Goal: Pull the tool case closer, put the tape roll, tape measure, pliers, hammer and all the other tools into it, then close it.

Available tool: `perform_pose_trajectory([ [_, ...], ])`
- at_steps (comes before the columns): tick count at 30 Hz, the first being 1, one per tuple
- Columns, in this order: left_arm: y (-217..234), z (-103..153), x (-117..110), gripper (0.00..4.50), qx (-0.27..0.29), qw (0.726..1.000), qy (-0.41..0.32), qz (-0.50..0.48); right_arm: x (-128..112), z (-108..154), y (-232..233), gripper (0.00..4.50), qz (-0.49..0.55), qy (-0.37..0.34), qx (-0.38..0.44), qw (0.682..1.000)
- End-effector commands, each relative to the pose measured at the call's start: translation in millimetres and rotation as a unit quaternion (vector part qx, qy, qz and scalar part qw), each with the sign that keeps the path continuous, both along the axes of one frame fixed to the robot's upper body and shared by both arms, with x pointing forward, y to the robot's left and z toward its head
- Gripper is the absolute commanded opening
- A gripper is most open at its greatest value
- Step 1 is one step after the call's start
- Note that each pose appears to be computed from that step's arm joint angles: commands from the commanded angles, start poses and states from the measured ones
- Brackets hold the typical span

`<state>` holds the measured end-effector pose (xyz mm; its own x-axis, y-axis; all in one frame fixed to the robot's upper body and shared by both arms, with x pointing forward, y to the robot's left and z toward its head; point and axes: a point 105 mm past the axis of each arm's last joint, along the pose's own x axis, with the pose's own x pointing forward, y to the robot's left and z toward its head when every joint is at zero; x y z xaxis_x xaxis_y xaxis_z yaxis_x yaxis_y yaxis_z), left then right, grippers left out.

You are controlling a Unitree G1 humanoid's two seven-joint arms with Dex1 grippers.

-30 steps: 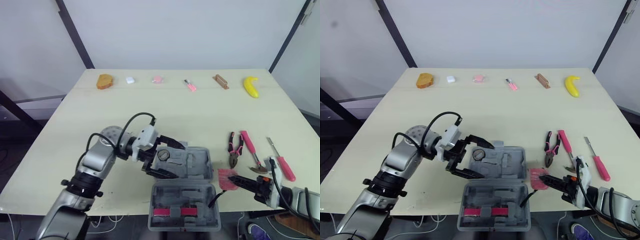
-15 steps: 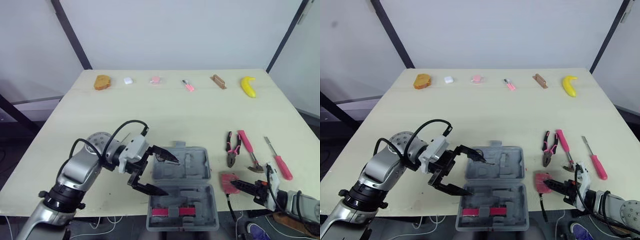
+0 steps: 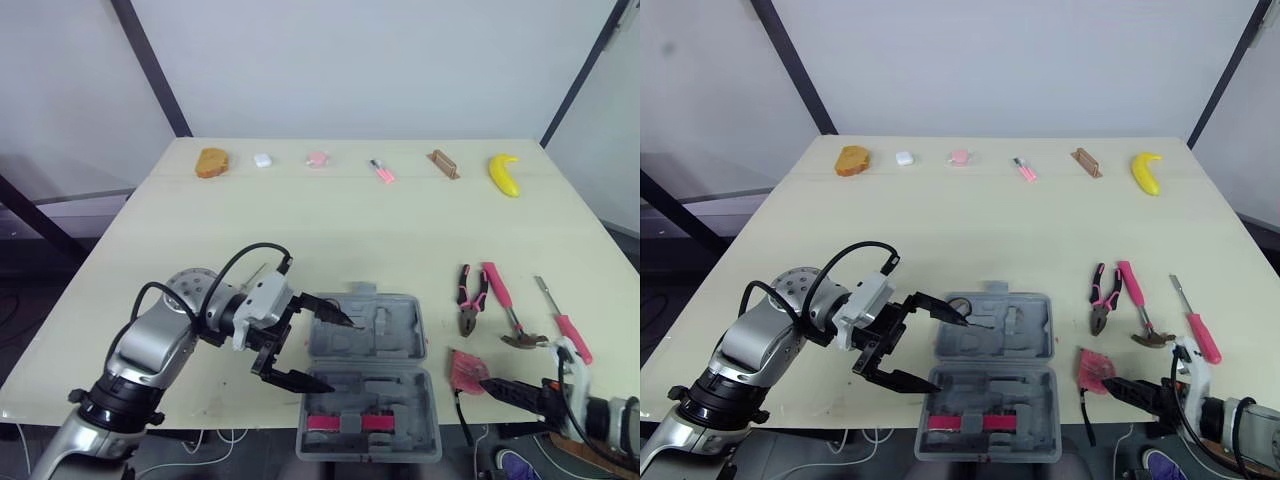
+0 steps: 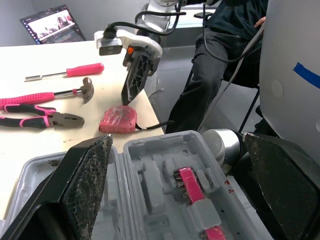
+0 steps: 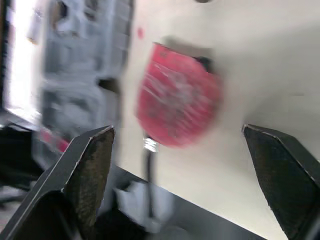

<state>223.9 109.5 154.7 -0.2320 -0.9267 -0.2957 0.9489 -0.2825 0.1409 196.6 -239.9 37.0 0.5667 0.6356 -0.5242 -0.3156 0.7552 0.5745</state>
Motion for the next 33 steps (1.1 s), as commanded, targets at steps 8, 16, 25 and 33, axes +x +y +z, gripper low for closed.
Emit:
perform_pose_trajectory([
  [8, 1.8, 13.4, -2.0, 4.5, -0.025, 0.999, -0.017, -0.011, 4.5, 23.6, 29.6, 4.41, 0.246, -0.298, -0.142, 0.911],
  [16, 2.1, 16.0, -2.2, 4.5, -0.022, 0.999, -0.031, -0.019, 24.2, -3.6, 34.0, 4.41, 0.309, -0.341, -0.209, 0.863],
  [25, 1.1, 13.7, -4.3, 4.5, -0.022, 0.999, -0.032, -0.012, 26.5, -16.9, 24.5, 4.41, 0.325, -0.332, -0.228, 0.855],
  [33, 1.0, 11.9, -5.0, 4.5, -0.022, 0.999, -0.029, -0.012, 34.4, -16.1, 32.0, 4.41, 0.311, -0.343, -0.222, 0.858],
])
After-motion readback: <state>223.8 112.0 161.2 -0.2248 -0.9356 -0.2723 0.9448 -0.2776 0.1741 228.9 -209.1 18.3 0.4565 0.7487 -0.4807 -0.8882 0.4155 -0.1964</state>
